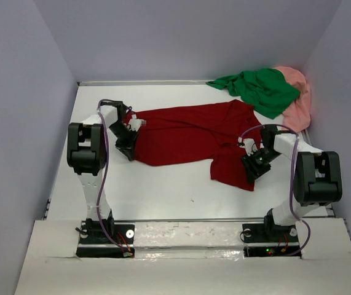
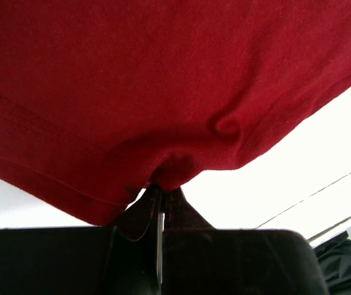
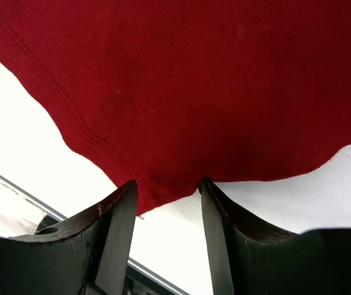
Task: Fold and stack the t-shirts
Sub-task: Fold the tshirt
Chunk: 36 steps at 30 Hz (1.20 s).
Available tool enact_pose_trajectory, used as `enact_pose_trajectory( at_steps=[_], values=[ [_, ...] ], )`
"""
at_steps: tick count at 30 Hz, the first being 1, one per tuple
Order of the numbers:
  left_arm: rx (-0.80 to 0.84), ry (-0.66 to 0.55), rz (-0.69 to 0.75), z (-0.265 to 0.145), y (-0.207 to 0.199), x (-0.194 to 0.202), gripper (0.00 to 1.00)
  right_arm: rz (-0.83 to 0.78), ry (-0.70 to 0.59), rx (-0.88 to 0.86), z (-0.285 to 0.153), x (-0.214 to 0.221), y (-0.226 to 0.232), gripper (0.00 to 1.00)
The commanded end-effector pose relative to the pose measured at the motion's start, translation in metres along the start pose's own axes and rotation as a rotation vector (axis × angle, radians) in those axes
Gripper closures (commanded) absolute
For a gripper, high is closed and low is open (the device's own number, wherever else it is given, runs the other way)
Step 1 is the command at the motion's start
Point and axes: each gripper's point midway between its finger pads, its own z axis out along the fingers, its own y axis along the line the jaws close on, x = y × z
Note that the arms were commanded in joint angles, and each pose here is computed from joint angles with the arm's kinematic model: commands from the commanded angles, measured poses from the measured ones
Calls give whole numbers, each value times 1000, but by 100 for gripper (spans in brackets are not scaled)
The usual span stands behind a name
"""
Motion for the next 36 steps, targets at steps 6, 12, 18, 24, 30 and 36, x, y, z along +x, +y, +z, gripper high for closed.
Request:
enact_pose_trajectory(
  at_steps=[6, 12, 18, 24, 30, 36],
  values=[
    [23, 38, 25, -6, -8, 4, 100, -50, 131, 25, 8, 32, -1, 48],
    [23, 36, 28, -8, -11, 3, 100, -33, 152, 53, -4, 35, -1, 62],
    [24, 29, 35, -8, -12, 5, 100, -11, 179, 38, -7, 36, 0, 100],
    [26, 30, 37, -5, -12, 8, 100, -6, 171, 22, -6, 34, 4, 100],
    [27, 32, 39, -5, -12, 8, 100, -27, 150, -16, -12, 30, 12, 80],
    [26, 28, 46, -8, -13, 9, 100, -79, 51, -20, -31, 10, 20, 48]
  ],
)
